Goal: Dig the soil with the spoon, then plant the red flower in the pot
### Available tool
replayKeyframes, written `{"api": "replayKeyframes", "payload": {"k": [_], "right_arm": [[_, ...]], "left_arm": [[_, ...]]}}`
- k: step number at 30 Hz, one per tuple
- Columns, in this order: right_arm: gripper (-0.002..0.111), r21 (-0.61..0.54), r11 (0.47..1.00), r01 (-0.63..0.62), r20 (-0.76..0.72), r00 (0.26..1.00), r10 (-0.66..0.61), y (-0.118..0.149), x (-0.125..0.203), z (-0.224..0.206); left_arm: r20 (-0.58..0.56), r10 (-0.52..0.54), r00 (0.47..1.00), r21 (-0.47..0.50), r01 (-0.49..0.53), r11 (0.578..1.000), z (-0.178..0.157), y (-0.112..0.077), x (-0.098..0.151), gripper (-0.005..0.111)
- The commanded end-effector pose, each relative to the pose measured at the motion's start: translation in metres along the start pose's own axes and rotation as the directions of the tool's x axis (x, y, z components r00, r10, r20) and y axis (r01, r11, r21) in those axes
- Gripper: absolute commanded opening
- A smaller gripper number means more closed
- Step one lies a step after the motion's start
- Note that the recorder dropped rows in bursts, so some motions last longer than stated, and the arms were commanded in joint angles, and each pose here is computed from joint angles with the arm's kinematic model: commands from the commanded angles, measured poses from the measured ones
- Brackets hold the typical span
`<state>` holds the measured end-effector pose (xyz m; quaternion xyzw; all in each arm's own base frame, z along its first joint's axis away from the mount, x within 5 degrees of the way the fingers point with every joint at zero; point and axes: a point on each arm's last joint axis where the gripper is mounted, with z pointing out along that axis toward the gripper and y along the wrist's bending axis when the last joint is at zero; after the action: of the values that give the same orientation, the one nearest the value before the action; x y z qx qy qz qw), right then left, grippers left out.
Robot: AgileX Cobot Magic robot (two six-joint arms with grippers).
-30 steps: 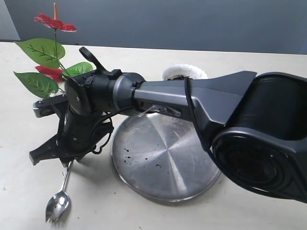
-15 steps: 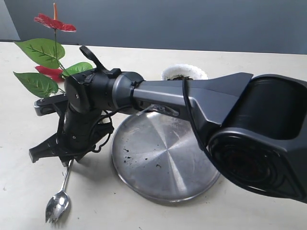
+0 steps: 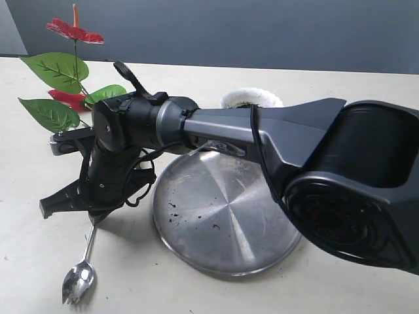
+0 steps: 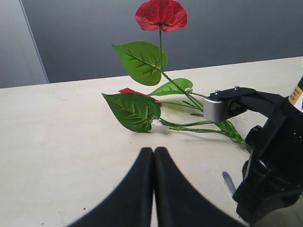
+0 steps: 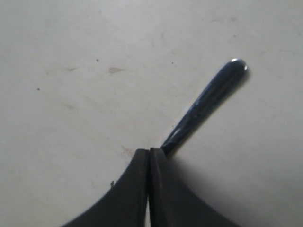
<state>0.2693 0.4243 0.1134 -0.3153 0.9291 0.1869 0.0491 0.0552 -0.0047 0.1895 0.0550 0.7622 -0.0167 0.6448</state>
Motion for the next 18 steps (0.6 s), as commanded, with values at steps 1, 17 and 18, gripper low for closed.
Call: {"api": "replayKeyframes", "payload": {"k": [1, 17, 18], "right_arm": [[0.023, 0.011, 1.000, -0.006, -0.066, 0.998, 0.007, -0.005, 0.010, 0.019], [0.016, 0.059, 0.996, 0.067, -0.151, 0.987, -0.058, 0.002, 0.014, 0.016], [0.016, 0.057, 0.996, 0.069, -0.145, 0.988, -0.060, 0.003, 0.012, 0.014]], "left_arm": [[0.017, -0.003, 1.000, 0.006, 0.003, 1.000, 0.000, 0.000, -0.002, 0.001], [0.017, -0.003, 1.000, 0.006, 0.003, 1.000, 0.000, 0.000, -0.002, 0.001], [0.017, -0.003, 1.000, 0.006, 0.003, 1.000, 0.000, 0.000, -0.002, 0.001]]}}
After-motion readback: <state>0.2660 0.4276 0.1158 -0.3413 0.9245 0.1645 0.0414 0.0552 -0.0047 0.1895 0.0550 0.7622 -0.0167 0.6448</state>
